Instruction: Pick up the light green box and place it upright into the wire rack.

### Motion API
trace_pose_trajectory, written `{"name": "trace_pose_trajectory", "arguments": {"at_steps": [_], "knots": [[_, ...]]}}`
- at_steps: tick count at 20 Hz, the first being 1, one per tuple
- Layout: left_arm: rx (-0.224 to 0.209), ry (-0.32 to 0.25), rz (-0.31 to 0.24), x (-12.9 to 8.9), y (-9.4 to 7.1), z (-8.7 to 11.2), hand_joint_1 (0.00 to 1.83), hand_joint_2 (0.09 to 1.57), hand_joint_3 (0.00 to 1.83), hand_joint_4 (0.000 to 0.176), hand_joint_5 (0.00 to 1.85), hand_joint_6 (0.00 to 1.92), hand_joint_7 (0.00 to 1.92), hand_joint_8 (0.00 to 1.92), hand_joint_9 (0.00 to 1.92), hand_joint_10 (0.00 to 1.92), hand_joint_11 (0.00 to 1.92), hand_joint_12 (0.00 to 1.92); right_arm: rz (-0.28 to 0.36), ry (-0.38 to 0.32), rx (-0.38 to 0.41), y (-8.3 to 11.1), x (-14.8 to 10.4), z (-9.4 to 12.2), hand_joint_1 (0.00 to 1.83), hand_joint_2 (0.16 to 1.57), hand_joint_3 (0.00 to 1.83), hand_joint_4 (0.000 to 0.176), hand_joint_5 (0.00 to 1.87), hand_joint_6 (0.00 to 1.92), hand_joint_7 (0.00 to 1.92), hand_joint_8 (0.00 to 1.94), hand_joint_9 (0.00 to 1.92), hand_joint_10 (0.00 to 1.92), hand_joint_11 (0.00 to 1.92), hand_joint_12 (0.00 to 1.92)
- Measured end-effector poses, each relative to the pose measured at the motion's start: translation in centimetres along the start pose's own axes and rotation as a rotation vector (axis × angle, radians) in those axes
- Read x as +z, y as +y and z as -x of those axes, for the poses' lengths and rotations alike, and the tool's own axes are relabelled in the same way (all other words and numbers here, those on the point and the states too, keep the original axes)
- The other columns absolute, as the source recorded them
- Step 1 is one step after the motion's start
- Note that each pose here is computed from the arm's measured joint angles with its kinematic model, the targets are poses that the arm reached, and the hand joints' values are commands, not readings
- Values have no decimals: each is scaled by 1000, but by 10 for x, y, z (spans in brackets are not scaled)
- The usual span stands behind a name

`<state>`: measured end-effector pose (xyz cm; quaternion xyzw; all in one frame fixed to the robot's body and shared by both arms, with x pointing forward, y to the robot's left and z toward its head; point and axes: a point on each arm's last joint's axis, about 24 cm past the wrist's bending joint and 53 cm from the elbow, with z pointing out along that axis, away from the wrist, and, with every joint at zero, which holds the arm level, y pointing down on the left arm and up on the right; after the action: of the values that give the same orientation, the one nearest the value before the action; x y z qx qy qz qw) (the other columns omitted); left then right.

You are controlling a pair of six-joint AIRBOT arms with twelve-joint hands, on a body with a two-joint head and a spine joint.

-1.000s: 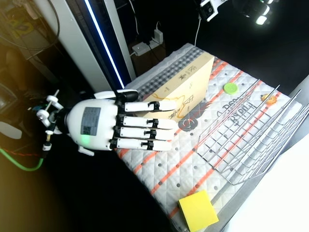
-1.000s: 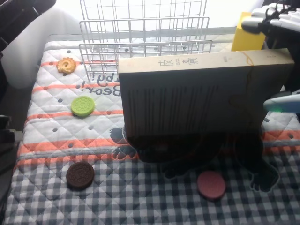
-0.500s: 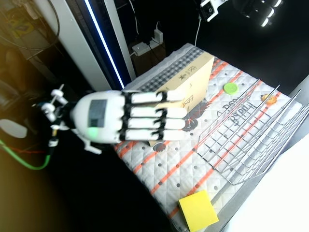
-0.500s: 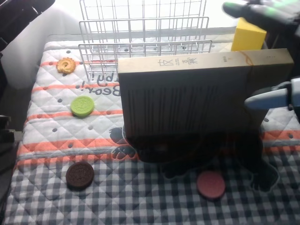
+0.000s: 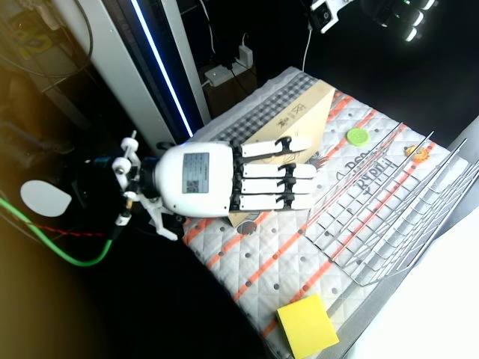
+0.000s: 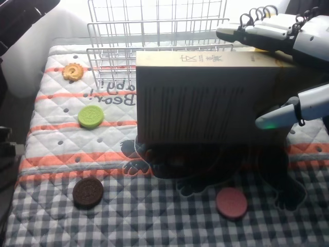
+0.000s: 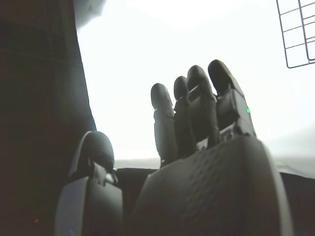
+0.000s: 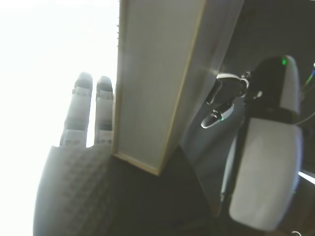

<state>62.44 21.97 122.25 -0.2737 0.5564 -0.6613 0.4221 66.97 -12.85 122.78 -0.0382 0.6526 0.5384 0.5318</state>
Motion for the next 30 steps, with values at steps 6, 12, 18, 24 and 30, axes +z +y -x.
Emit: {"name": "trace_pose_trajectory", "arguments": {"at_steps": [6,12,18,24,30], "knots": [[0,0,-6,0,-1,0,441,1120,0,0,548,6,352,3,336,2,0,632,33,-6,79,8,6,-6,1293,1036,0,0,1056,712,1299,596,1473,207,1142,1041],[0,1,-5,0,-1,0,412,1124,1,24,547,0,375,4,360,5,0,692,67,-14,79,14,7,-4,1274,1093,0,0,915,950,1168,827,1403,187,1160,1026],[4,2,-1,-2,0,0,420,1124,0,23,555,0,378,2,341,1,0,626,162,-167,71,44,14,60,1288,1051,0,0,986,822,1308,555,1526,47,1222,875],[9,4,5,-2,1,1,470,1105,0,18,554,1,365,0,331,1,7,559,220,-200,36,65,24,79,1273,1085,1,0,891,998,1224,689,1506,5,1357,473],[7,-3,6,-2,1,3,489,1108,0,19,549,0,360,0,340,0,0,609,232,-260,-41,80,38,120,1283,1064,1,0,928,951,1297,544,1541,4,1396,450]]}}
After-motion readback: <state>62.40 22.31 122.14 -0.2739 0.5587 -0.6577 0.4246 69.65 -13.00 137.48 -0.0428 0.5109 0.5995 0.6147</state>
